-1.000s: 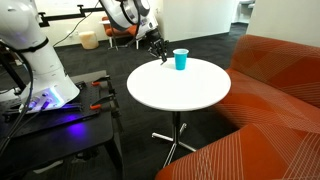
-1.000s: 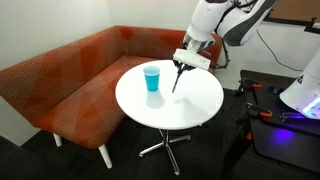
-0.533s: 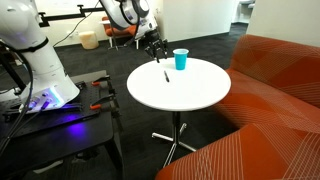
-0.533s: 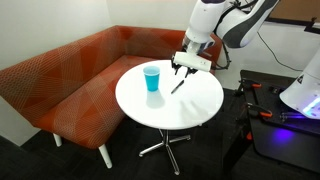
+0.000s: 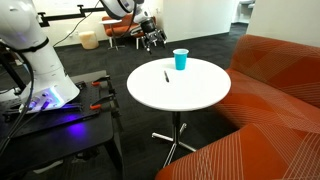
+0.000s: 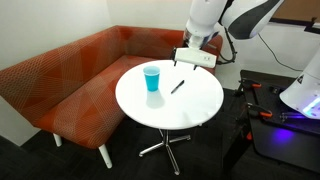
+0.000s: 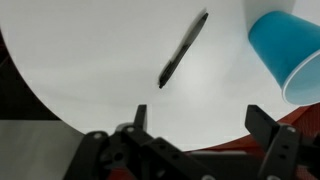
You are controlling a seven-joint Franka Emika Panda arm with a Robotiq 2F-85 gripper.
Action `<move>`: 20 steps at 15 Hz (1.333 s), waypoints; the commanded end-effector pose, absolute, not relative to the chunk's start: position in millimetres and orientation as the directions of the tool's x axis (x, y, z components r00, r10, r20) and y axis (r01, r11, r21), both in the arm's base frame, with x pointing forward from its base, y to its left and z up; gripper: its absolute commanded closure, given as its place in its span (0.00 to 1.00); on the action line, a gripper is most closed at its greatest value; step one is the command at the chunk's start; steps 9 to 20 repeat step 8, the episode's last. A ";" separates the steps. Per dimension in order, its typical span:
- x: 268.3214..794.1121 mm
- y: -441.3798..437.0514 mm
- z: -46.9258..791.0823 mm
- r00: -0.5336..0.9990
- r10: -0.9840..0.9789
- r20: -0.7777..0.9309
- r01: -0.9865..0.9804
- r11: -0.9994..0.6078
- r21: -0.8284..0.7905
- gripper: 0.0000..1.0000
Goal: Take the pen out of the cup and put it on the table
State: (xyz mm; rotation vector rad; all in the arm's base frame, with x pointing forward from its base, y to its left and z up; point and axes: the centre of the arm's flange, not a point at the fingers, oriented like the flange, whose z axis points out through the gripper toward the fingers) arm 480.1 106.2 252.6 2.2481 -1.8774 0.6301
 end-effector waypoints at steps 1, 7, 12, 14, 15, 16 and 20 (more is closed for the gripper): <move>479.0 107.5 272.4 0.154 -0.887 0.436 -0.959 -0.240 -0.149 0.00; 479.8 111.2 263.9 0.139 -0.898 0.418 -0.960 -0.226 -0.165 0.00; 479.8 111.0 263.9 0.139 -0.897 0.419 -0.960 -0.226 -0.165 0.00; 479.8 111.0 263.9 0.139 -0.897 0.419 -0.960 -0.226 -0.165 0.00; 479.8 111.0 263.9 0.139 -0.897 0.419 -0.960 -0.226 -0.165 0.00; 479.8 111.0 263.9 0.139 -0.897 0.419 -0.960 -0.226 -0.165 0.00; 479.8 111.0 263.9 0.139 -0.897 0.419 -0.960 -0.226 -0.165 0.00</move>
